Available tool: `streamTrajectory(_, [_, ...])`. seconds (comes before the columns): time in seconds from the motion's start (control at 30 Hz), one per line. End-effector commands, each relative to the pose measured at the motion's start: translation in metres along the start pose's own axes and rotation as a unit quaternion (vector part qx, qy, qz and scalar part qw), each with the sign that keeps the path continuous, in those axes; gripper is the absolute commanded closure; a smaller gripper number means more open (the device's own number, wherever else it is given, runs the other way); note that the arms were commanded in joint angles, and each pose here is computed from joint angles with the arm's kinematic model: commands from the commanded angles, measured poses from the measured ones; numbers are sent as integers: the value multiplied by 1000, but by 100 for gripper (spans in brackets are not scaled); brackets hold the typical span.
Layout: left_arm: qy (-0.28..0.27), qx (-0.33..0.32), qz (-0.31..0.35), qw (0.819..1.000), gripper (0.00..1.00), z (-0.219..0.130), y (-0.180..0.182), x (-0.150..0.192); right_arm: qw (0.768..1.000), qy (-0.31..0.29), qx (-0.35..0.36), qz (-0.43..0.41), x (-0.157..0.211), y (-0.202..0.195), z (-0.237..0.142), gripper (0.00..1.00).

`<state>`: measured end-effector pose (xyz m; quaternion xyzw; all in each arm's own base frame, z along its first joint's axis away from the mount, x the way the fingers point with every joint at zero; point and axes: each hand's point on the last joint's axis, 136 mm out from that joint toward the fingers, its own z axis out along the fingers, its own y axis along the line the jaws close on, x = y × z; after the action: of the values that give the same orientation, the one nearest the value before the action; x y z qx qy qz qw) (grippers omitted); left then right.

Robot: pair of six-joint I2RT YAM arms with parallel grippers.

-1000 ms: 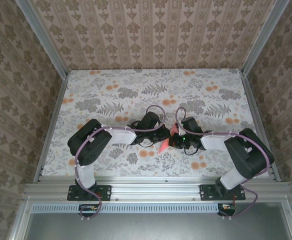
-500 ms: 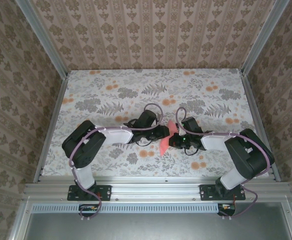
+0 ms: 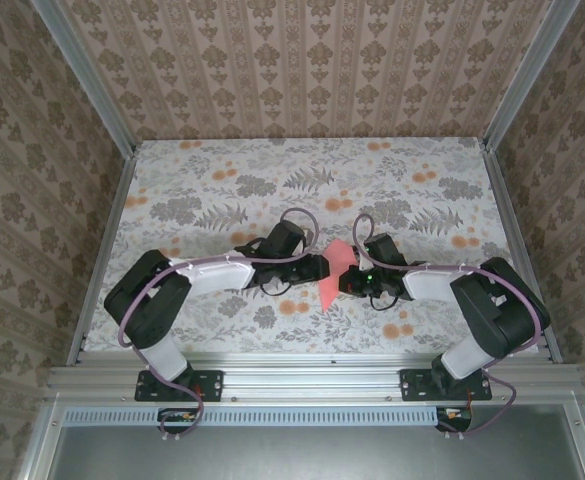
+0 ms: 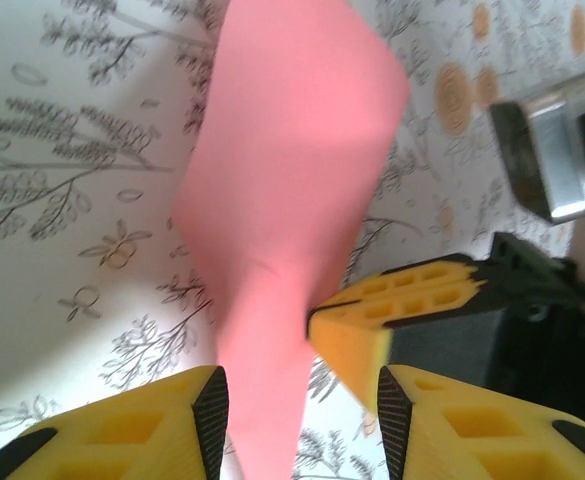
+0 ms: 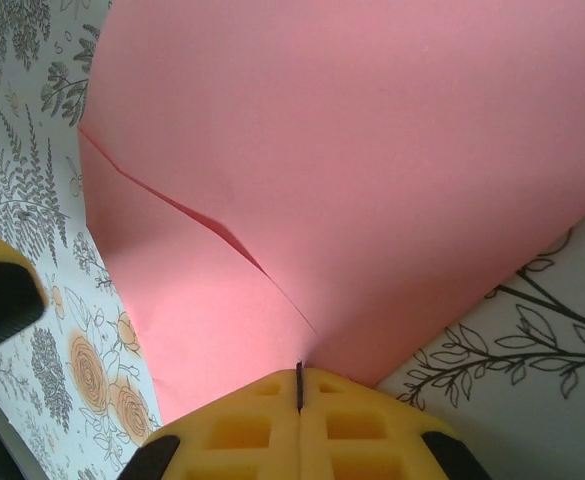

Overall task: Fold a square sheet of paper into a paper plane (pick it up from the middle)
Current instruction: Fold the wing for the fifth time at the center of the table.

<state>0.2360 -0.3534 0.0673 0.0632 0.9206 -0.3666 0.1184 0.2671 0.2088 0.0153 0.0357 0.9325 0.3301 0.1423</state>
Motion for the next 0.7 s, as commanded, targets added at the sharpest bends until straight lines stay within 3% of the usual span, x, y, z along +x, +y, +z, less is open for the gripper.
streamTrajectory(0.0, [12, -19, 10, 1000, 54, -1, 12, 12, 1000, 1, 6, 4, 1, -5, 1, 98])
streamTrajectory(0.2, [14, -7, -1, 1000, 56, 8, 14, 20, 1000, 0, 5, 3, 1, -4, -1, 98])
streamTrajectory(0.53, [16, 13, -3, 1000, 80, 20, 7, 17, 1000, 0, 5, 3, 2, -4, -2, 98])
streamTrajectory(0.67, [18, -1, 2, 1000, 82, 19, 11, 17, 1000, 0, 4, 2, 2, -4, -3, 98])
